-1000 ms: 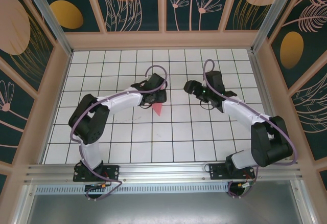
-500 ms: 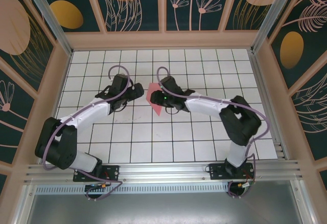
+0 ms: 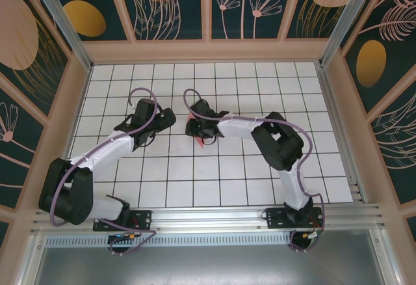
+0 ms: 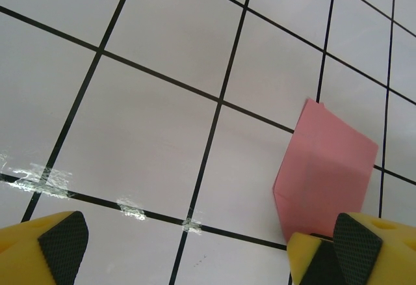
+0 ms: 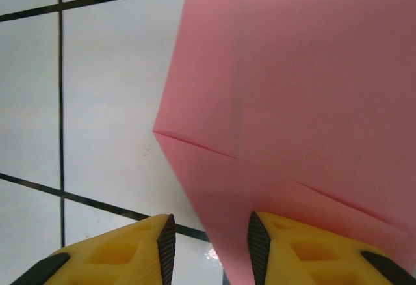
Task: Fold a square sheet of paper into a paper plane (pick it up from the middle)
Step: Move the paper to the center of the table.
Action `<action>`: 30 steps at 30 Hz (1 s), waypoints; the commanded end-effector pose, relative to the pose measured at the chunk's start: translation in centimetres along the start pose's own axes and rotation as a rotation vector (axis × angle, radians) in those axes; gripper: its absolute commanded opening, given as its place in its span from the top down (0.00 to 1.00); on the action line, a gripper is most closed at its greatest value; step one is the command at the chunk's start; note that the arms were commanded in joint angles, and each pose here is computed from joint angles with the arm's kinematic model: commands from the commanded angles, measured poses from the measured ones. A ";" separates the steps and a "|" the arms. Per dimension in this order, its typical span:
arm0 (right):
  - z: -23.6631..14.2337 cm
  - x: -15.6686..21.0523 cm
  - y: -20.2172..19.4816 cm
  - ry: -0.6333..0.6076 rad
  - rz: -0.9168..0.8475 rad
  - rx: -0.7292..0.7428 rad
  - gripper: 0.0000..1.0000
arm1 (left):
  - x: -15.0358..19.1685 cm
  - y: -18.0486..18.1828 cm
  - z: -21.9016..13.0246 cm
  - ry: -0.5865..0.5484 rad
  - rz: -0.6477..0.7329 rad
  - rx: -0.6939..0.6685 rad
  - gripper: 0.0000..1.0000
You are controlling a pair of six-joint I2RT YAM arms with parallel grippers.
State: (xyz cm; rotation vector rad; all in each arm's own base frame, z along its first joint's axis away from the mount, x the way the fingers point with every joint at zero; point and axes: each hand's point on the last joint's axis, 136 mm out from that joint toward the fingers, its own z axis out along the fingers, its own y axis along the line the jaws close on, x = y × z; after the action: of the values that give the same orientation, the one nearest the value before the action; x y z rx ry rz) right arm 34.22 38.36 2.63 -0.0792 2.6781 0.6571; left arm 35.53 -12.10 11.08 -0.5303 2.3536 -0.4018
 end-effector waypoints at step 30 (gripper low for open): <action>-5.9 0.8 -3.3 -0.077 0.201 0.028 0.62 | 2.5 -4.2 -0.3 0.094 -0.073 0.315 0.01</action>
State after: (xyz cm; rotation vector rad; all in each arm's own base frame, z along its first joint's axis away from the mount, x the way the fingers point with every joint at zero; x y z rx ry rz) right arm 30.85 33.14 6.48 0.0388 2.6558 0.6642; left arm 34.68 -15.80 10.95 -0.4609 2.3362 -0.7140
